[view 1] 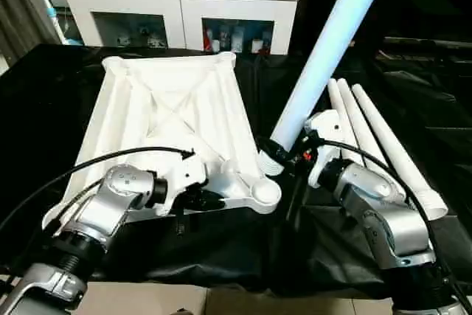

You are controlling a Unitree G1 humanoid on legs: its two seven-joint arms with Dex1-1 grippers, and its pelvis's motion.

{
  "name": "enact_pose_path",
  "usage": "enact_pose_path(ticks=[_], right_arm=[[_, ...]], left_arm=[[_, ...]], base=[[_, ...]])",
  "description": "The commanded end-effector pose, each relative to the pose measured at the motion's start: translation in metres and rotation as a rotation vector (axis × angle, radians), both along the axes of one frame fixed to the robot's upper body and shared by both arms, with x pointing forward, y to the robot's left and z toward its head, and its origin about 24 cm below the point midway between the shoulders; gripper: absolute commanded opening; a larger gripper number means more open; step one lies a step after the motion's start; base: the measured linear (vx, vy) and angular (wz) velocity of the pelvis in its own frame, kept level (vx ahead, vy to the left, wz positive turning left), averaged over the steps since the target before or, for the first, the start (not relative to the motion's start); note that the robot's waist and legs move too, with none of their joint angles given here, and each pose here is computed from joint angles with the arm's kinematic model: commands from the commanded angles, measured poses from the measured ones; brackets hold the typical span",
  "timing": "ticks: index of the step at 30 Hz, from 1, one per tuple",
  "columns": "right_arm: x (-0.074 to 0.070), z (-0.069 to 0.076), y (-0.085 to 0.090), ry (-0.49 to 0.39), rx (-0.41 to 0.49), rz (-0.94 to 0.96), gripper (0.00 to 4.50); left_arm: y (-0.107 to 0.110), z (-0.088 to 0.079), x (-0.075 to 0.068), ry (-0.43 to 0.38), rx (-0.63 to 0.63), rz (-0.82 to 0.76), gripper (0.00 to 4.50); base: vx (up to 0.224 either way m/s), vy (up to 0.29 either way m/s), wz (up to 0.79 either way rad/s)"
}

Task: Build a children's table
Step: Insert table leg to table base

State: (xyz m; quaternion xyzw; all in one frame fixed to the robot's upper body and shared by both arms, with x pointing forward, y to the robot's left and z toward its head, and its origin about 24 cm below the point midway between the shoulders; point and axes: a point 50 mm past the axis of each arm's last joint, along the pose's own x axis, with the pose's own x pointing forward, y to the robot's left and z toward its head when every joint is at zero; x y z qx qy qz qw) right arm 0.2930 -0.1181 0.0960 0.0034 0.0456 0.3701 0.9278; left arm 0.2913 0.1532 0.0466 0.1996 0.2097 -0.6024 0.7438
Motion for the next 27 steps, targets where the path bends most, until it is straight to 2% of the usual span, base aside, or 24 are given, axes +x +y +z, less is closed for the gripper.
enact_pose_path(ticks=[1,4,6,9,10,15,20,21,23,27], right_arm=[[-0.0002,0.0066,0.0009,-0.034,0.002,-0.001,1.86],[0.0,0.0056,0.0022,-0.032,0.005,-0.002,1.86],[0.0001,0.0055,0.0029,-0.031,0.007,-0.001,1.86],[0.0007,0.0061,0.0038,-0.033,0.01,0.001,1.86],[0.001,0.0062,0.0041,-0.033,0.011,0.002,1.86],[0.0012,0.0062,0.0045,-0.033,0.012,0.002,1.86],[0.0,0.005,0.0031,-0.028,0.013,-0.001,1.86],[0.0001,0.0046,0.0026,-0.027,0.012,-0.003,1.86],[0.0002,0.0041,0.002,-0.025,0.012,-0.006,1.86],[0.0007,0.003,0.0005,-0.019,0.016,-0.016,1.86]], left_arm=[[0.0012,-0.0068,-0.0002,0.017,0.052,0.001,0.05],[0.0006,-0.0095,0.0002,0.01,0.068,-0.003,0.05],[0.0,-0.0099,0.001,0.004,0.066,0.003,0.45],[-0.0017,-0.0079,0.0036,-0.012,0.049,0.023,0.59],[-0.002,-0.0072,0.0043,-0.027,0.056,0.021,0.79],[-0.0029,-0.0068,0.0058,-0.032,0.045,0.025,0.79],[-0.0044,-0.0082,0.0049,0.011,0.02,0.013,0.79],[-0.0043,-0.0087,0.0045,0.018,0.019,0.011,0.64],[-0.0042,-0.0093,0.0036,0.03,0.017,0.007,0.64],[-0.0036,-0.0111,-0.0004,0.08,0.009,-0.009,0.24]], base=[[0.0,0.0,0.0],[0.0,0.0,0.0],[0.0,0.0,0.0],[0.0,0.0,0.0],[0.0,0.0,0.0],[0.0,0.0,0.0],[0.0,0.0,0.0],[0.0,0.0,0.0],[0.0,0.0,0.0],[0.0,0.0,0.0]])
